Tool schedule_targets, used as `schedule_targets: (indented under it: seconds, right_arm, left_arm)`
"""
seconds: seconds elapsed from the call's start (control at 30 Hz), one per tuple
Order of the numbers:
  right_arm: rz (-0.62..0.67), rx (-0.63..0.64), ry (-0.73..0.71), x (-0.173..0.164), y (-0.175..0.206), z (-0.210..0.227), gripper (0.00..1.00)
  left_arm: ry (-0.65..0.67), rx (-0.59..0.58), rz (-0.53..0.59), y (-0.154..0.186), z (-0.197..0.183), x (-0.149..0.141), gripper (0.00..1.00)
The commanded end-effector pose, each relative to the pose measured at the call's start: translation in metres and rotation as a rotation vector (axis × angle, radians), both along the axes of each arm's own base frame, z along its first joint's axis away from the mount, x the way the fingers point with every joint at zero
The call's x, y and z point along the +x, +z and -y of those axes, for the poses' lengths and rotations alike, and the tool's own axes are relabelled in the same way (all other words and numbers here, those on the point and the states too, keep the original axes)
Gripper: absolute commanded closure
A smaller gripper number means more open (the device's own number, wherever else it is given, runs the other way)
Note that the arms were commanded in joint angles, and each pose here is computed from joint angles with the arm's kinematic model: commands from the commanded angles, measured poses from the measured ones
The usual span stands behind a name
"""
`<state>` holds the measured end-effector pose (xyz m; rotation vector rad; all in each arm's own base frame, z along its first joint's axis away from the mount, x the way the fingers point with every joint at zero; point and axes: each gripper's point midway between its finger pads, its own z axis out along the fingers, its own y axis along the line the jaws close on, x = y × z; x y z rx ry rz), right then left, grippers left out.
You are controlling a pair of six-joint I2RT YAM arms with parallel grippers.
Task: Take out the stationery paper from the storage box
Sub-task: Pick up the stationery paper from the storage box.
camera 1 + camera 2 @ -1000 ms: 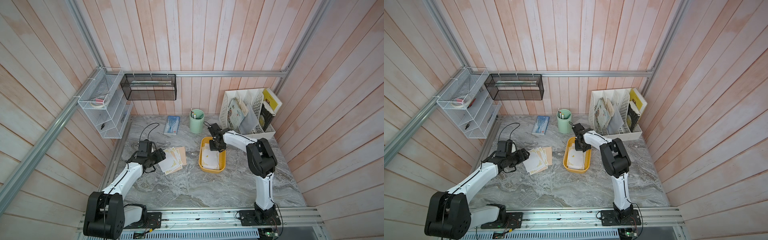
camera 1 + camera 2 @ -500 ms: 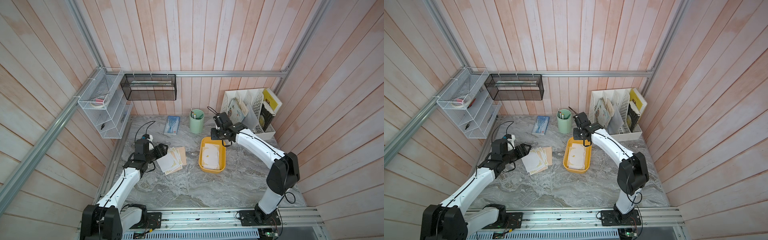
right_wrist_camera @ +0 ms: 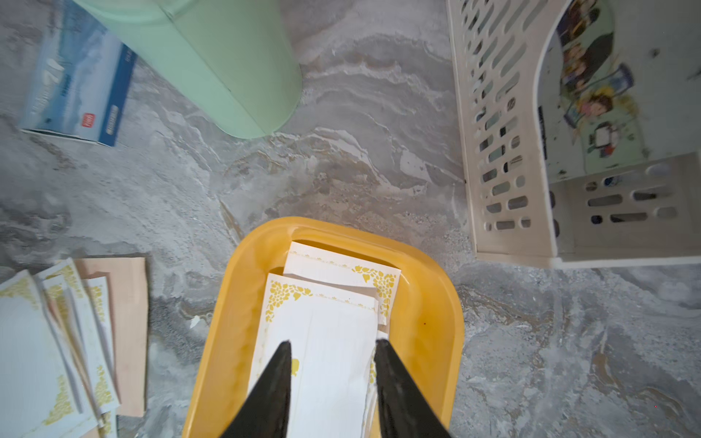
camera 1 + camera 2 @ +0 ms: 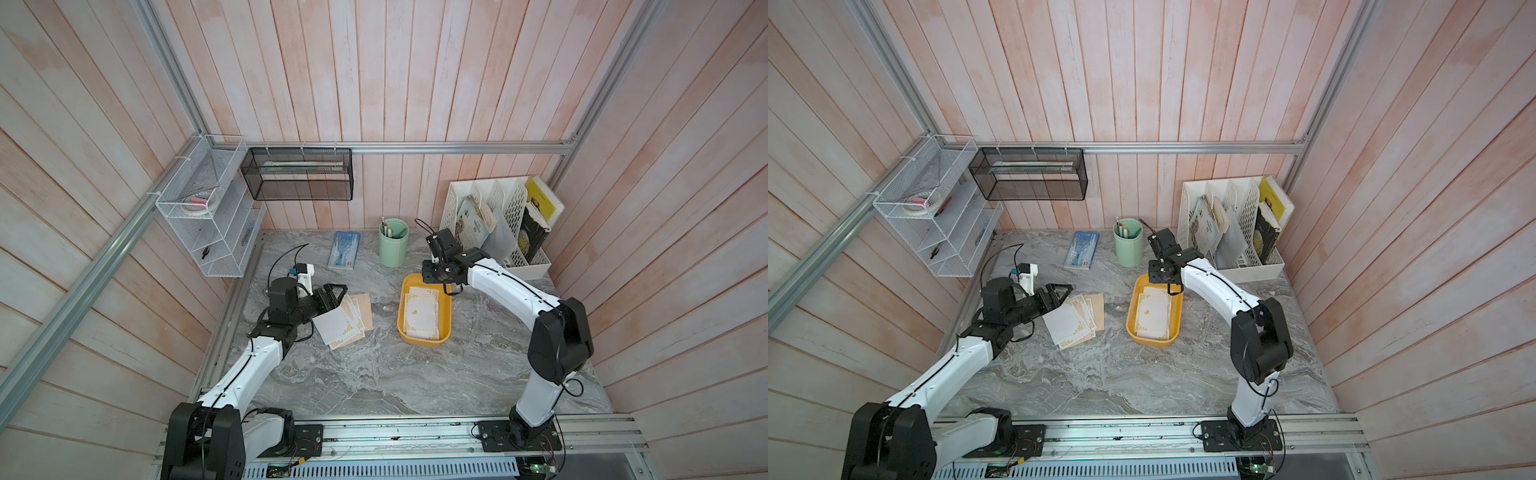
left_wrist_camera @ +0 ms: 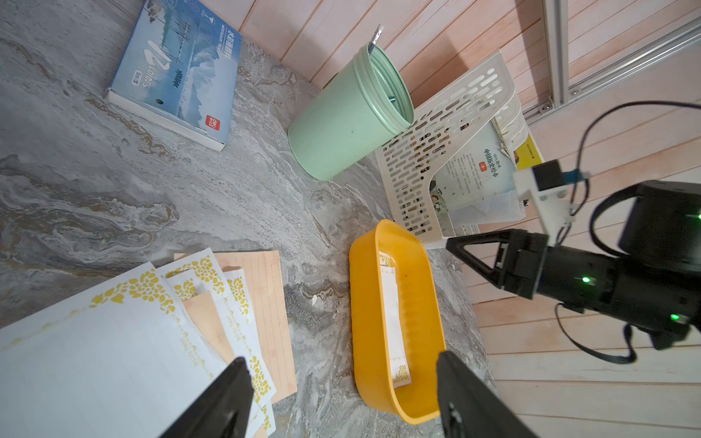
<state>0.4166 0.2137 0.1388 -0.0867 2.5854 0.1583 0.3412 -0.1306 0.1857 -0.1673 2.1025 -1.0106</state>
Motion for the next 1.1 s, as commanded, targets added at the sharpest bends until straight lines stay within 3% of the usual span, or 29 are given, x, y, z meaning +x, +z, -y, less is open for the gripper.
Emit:
schedule_targets:
  seconds: [0.0, 0.57, 0.83, 1.07]
  right_arm:
    - [-0.094, -0.016, -0.017, -0.006, -0.036, 0.007, 0.61]
    - [-0.244, 0.023, -0.015, -0.011, -0.113, 0.011, 0.61]
    - [-0.244, -0.014, -0.038, -0.011, -0.118, 0.019, 0.62]
    - [-0.267, -0.001, -0.032, -0.014, -0.128, 0.017, 0.82]
  left_arm:
    - [-0.014, -0.011, 0.034, 0.012, 0.002, 0.003, 0.21]
    - [-0.012, -0.01, 0.005, 0.004, 0.002, 0.001, 0.21]
    - [-0.01, -0.009, -0.002, 0.002, 0.001, 0.001, 0.2]
    - [-0.008, -0.008, -0.011, -0.001, 0.001, 0.001, 0.21]
